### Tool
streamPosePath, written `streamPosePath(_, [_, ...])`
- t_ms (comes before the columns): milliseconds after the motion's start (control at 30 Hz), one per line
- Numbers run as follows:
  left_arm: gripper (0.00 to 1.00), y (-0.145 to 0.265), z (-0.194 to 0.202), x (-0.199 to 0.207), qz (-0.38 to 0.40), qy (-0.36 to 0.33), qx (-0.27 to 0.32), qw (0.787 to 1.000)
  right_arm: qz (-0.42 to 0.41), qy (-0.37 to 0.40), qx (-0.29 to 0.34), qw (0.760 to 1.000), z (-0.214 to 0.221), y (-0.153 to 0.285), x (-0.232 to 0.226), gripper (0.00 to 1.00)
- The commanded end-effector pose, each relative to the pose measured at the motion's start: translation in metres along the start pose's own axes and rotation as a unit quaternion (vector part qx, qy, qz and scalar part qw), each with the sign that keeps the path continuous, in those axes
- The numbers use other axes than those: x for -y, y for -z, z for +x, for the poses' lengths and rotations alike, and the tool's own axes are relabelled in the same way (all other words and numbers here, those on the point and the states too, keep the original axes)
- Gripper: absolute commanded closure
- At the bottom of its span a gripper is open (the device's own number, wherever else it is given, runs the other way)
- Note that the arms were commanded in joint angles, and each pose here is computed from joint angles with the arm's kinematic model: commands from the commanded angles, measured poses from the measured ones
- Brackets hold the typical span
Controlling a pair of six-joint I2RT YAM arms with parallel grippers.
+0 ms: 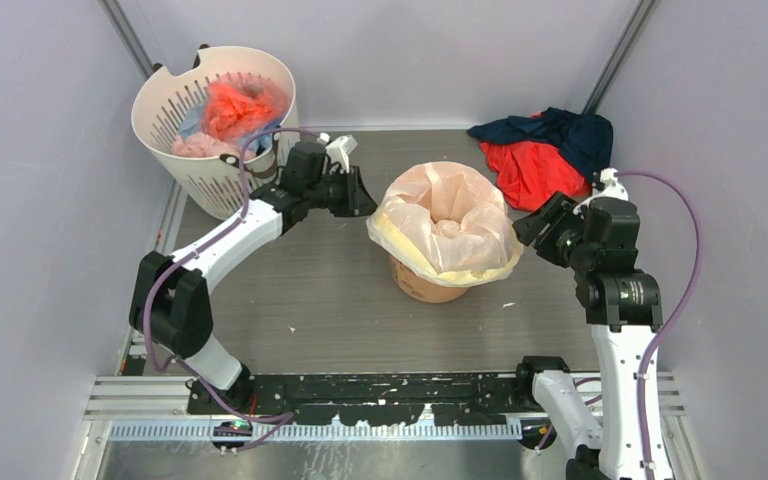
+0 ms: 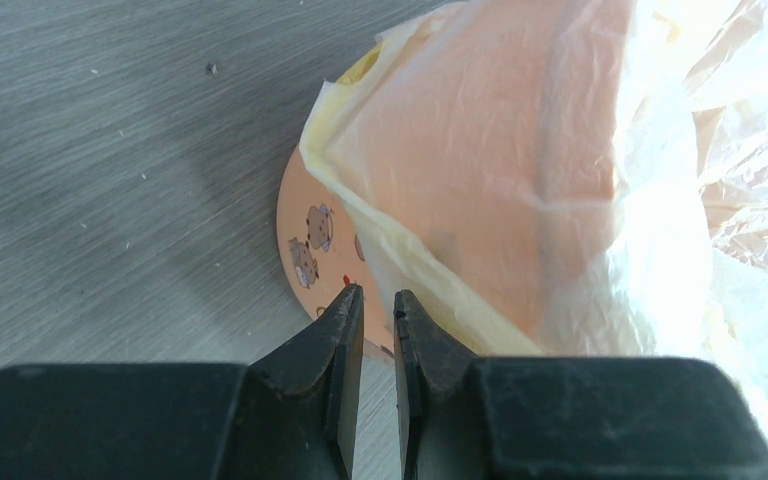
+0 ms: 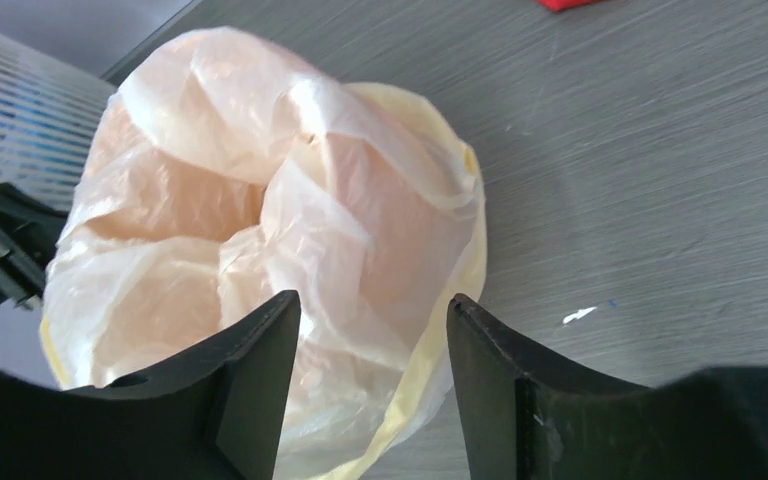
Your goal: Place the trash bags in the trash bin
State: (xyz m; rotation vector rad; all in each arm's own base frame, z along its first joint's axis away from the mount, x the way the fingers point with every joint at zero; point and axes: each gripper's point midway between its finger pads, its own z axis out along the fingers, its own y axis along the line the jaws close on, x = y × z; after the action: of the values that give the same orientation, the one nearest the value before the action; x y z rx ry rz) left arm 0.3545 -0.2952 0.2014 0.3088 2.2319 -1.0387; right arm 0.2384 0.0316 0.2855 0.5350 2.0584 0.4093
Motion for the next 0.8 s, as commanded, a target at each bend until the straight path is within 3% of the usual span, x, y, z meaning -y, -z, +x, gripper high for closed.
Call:
streamPosePath(0, [0.81, 0.017, -0.010, 0.014, 0.012, -0.016, 0.031, 0.999, -0.064, -0.015, -0.037, 0.997, 0.017, 0.019, -0.023, 0.41])
streamPosePath(433, [0.81, 0.022, 0.001, 0.021, 0.016, -0.016, 0.032, 0.999, -0.101, -0.038, -0.099, 0.989, 0.061, 0.040, -0.025, 0.40])
streamPosePath(767, [0.82, 0.020, 0.006, 0.025, 0.015, -0.022, 0.031, 0.999, -0.093, -0.061, -0.121, 0.986, 0.080, 0.023, -0.015, 0.41])
